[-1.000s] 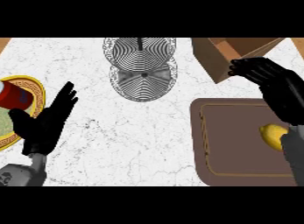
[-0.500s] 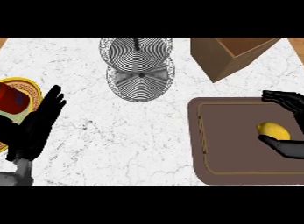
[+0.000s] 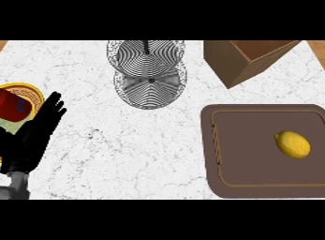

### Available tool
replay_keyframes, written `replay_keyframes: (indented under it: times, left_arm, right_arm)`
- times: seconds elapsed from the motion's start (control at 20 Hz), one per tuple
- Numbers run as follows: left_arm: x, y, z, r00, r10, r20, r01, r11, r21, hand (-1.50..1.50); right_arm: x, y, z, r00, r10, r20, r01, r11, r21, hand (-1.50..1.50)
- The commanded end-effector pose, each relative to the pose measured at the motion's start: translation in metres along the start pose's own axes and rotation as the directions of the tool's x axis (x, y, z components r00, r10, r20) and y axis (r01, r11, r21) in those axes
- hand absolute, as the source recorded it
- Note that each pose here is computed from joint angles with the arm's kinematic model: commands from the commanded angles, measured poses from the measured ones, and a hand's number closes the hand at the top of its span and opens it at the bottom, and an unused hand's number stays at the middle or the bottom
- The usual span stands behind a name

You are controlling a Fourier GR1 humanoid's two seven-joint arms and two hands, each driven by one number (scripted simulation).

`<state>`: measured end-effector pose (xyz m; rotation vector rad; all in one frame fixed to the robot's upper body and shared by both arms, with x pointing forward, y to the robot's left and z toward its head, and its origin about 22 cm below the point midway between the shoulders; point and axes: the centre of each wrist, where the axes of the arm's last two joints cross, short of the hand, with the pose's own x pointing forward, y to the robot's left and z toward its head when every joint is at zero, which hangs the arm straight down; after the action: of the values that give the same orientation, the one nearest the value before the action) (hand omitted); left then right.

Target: Pick the lemon from the tray and place it in the tiered basket

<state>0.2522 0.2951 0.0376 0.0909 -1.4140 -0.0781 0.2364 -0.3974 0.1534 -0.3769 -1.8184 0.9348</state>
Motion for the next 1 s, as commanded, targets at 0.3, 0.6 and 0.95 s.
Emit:
replay_keyframes:
  times: [0.3,0.6,0.95]
  left_arm:
    - [-0.012,0.002,-0.008,1.0,-0.004,0.011,0.003,1.0,0.008,0.0]
    - [-0.009,-0.016,0.009,1.0,-0.003,-0.001,0.003,1.0,0.003,0.0]
    - [-0.019,0.005,0.0,1.0,-0.004,0.021,0.004,1.0,-0.026,0.0]
  right_arm:
    - [0.064,-0.014,-0.008,0.904,0.425,-0.053,-0.341,0.79,0.51,-1.5]
    - [0.07,0.026,-0.002,0.9,0.415,-0.131,-0.313,0.826,0.468,-1.5]
    - [0.02,0.057,-0.002,0.864,0.452,-0.221,-0.314,0.829,0.463,-1.5]
